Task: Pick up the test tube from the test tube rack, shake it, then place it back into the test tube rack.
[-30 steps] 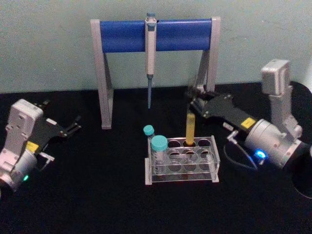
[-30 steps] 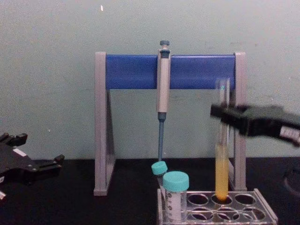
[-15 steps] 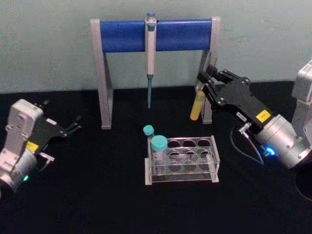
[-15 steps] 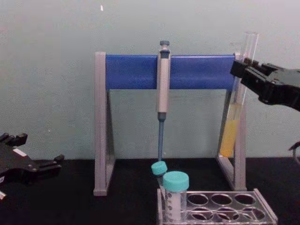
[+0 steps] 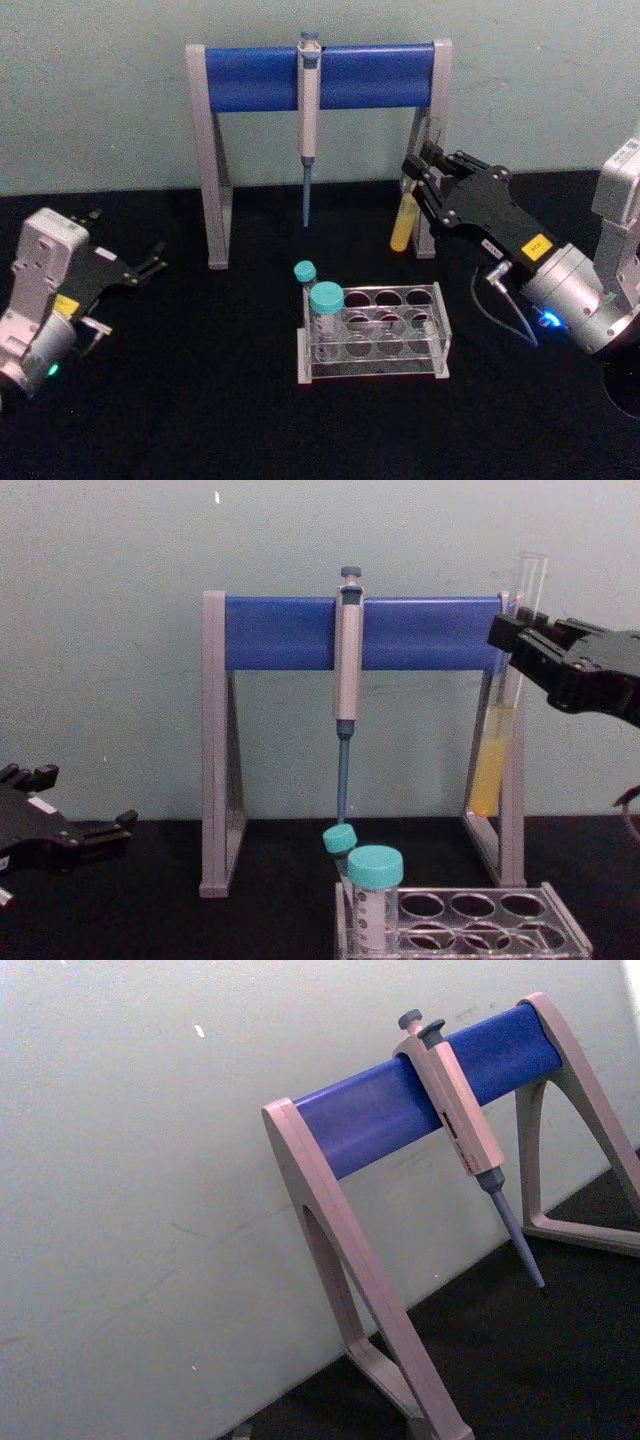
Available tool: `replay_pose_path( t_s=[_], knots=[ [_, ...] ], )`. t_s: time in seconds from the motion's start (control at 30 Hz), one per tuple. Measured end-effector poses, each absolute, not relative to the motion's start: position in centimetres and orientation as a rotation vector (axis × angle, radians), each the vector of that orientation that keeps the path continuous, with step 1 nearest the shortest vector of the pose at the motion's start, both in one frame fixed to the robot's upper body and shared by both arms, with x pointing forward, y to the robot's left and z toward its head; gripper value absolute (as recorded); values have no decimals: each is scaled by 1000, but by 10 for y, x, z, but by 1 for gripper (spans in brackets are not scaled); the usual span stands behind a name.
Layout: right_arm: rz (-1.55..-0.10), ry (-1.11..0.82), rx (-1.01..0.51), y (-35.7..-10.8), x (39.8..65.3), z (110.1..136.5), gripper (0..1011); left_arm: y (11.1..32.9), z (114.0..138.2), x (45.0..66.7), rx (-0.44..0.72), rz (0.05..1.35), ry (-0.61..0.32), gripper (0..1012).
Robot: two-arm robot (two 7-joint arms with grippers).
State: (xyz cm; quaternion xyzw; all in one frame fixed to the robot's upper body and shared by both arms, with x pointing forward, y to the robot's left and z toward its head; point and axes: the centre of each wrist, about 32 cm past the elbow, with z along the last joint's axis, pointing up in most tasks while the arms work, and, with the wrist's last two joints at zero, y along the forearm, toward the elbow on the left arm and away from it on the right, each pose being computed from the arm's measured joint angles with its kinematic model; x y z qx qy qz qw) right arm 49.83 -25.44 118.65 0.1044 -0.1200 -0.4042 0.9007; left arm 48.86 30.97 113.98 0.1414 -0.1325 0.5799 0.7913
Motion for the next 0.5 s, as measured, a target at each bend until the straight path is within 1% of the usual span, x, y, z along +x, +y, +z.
replay_pose_path(
  t_s=[0.3,0.4,0.5],
  knots=[
    [-752,-201,237,-258,500,1187,229,310,1140,489,304,1248,-285,1001],
    [-702,-159,225,-265,500,1191,229,310,1140,489,304,1248,-285,1001],
    [-638,-107,202,-278,499,1197,229,310,1140,489,304,1248,-285,1001]
  ],
)
